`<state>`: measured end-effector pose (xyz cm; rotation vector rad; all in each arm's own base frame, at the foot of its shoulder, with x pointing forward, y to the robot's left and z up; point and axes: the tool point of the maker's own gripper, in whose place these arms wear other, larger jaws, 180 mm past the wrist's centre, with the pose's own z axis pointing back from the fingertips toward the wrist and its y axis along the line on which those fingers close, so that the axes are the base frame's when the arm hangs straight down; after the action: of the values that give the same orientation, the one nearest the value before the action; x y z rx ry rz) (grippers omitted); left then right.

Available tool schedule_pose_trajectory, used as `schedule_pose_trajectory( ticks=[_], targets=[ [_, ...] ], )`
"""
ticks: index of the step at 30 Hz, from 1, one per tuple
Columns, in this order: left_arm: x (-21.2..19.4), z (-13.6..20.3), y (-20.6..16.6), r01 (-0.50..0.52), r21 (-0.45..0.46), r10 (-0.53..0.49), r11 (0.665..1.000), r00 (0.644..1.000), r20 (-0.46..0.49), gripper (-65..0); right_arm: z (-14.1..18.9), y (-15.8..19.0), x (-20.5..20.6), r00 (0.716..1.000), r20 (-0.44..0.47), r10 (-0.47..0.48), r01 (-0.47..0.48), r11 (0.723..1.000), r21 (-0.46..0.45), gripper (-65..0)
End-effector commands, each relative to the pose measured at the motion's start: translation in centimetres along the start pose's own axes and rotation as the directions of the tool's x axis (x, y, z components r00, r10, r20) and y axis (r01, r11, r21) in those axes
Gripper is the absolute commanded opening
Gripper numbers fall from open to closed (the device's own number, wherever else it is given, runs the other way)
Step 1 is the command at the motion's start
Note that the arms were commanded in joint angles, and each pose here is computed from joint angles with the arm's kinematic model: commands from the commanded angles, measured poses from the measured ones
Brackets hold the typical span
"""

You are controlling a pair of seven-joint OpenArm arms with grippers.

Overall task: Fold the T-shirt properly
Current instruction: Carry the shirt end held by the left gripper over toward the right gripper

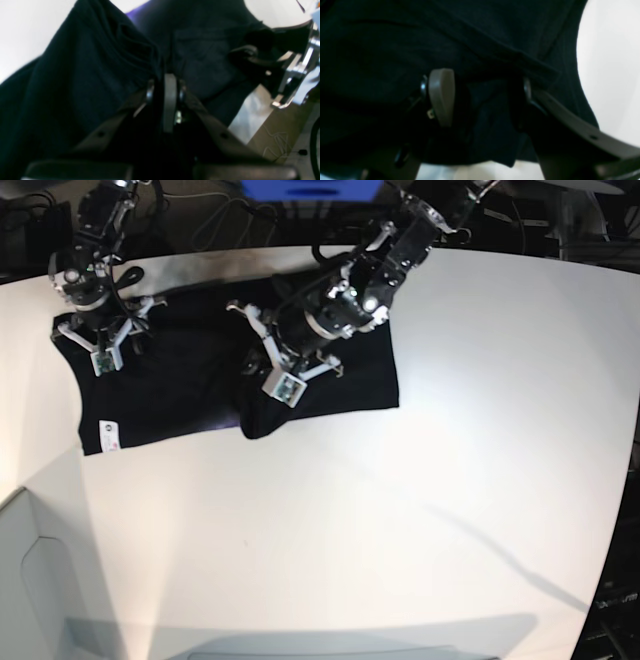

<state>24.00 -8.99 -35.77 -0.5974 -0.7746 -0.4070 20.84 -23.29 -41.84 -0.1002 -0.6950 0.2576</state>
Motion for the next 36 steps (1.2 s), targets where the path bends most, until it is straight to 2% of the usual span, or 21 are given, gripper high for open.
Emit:
schedule_pose_trajectory(
  ticks=[1, 11, 16, 19, 23, 26, 28, 31, 36],
  targets=[
    [1.8, 0.0, -0.6, 0.008, -0.012, -0.007, 1.000, 0.998, 0.060, -65.0, 0.1, -0.2, -0.8, 0.999, -0.043, 0.031, -0.031, 1.000, -0.001, -30.7],
    [0.7, -1.5, -0.4, 0.021, 0.028, -0.022, 0.999, 1.000, 0.022, -65.0, 0.2, -0.5, -0.7, 0.998, -0.044, 0.039, -0.039, 0.999, -0.005, -30.7],
    [1.4, -1.9, -0.7, 0.019, 0.018, -0.019, 1.000, 0.999, 0.026, -64.7, 0.2, -0.7, -0.7, 0.998, -0.045, 0.043, -0.043, 0.999, -0.008, -30.7],
    [1.0, -2.0, -1.0, 0.028, 0.009, -0.028, 1.000, 1.000, -0.006, -57.9, 0.2, -0.7, -0.7, 0.998, -0.045, 0.043, -0.043, 0.999, -0.008, -30.7],
    [0.9, -1.8, -1.1, 0.030, 0.006, -0.030, 1.000, 0.999, -0.022, -38.3, 0.2, -0.7, -0.7, 0.998, -0.045, 0.043, -0.043, 0.999, -0.008, -30.7],
    [1.7, -1.3, -1.4, 0.038, 0.001, -0.038, 0.999, 0.999, 0.007, -27.6, 0.2, -0.7, -0.7, 0.998, -0.043, 0.042, -0.042, 0.999, -0.008, -30.7],
    [2.6, -0.6, -1.6, 0.045, -0.003, -0.044, 0.999, 0.998, 0.038, -25.2, 0.2, -0.7, -0.6, 0.998, -0.042, 0.042, -0.042, 0.999, -0.008, -30.7],
    [3.5, 1.2, -0.9, 0.083, 0.012, -0.084, 0.996, 0.994, 0.073, -25.2, 0.0, -0.8, -0.1, 0.999, -0.030, 0.042, -0.042, 0.999, -0.012, -30.7],
    [3.1, 3.1, 2.2, 0.112, 0.079, -0.118, 0.990, 0.991, 0.065, -25.3, 0.0, -0.9, 0.1, 0.999, -0.026, 0.042, -0.042, 0.999, -0.014, -30.7]
  ],
)
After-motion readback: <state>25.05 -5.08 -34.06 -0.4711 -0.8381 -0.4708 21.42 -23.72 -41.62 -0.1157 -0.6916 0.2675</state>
